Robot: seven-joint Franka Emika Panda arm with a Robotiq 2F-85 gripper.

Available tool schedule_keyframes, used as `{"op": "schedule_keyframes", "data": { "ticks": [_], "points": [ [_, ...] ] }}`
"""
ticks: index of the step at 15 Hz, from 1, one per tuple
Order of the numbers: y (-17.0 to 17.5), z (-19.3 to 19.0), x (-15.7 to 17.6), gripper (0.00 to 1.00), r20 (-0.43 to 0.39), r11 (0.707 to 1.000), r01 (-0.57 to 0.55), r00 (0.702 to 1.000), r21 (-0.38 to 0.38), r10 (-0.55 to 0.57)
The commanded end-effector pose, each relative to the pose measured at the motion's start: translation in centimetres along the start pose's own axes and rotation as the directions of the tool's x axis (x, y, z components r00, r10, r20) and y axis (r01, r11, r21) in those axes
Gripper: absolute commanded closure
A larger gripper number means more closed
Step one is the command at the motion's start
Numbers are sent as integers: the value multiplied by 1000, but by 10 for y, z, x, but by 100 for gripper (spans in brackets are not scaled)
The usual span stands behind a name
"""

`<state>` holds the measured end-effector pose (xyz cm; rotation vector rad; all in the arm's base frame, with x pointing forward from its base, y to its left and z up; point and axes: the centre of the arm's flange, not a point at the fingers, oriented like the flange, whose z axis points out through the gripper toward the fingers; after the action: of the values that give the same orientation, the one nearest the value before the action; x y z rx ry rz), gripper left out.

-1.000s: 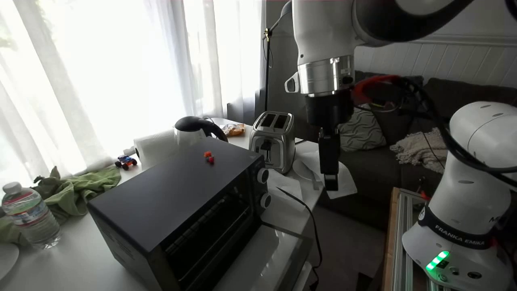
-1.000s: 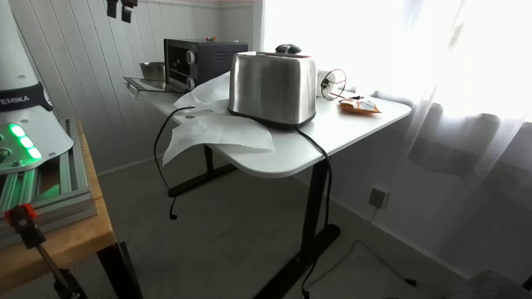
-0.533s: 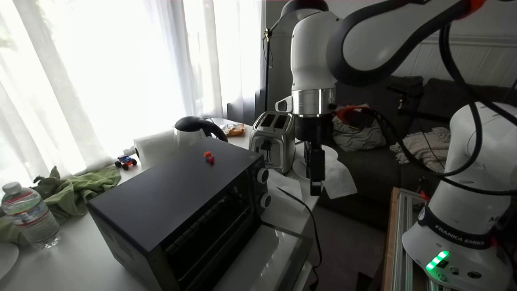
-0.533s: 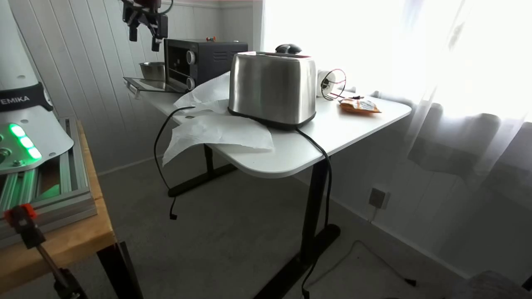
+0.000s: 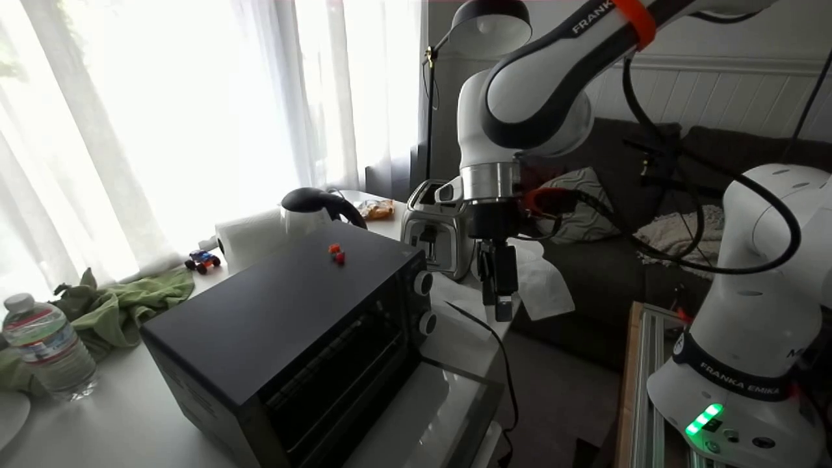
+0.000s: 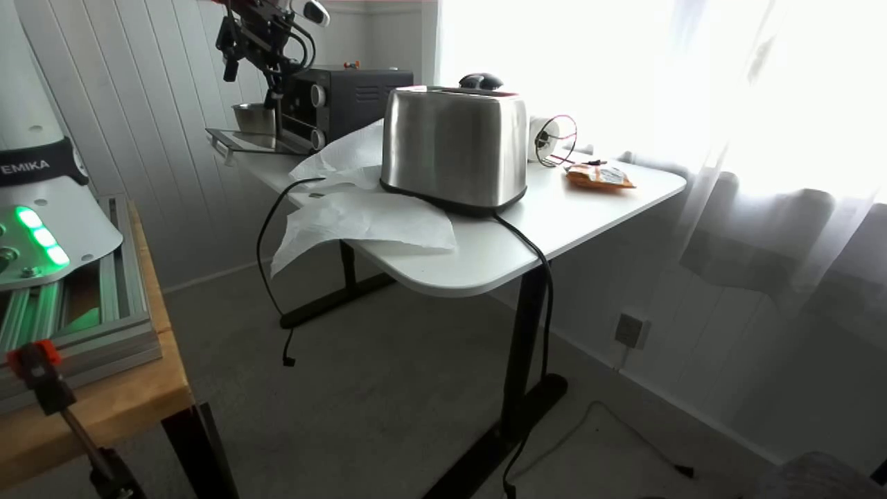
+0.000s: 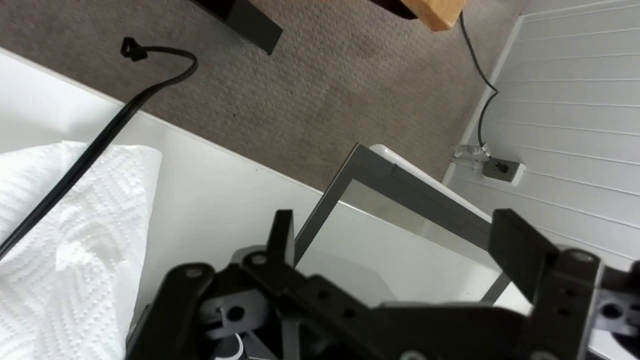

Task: Close the oven door fully

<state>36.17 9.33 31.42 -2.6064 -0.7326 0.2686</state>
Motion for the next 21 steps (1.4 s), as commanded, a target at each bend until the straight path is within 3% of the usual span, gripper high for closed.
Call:
{"op": "schedule_keyframes", "data": {
  "ticks": [1, 9, 12, 17, 21],
  "points": [
    [3, 4, 2, 0, 15, 1000, -7, 1000, 7, 7],
    [8, 9, 10, 0, 33, 1000, -16, 999, 16, 15],
    [38, 32, 14, 0, 38, 998, -36, 999, 58, 34],
    [68, 71, 15, 0, 37, 980, -7, 999, 198, -1],
    [83, 102, 32, 0, -4, 948, 82, 996, 306, -85]
  ]
}}
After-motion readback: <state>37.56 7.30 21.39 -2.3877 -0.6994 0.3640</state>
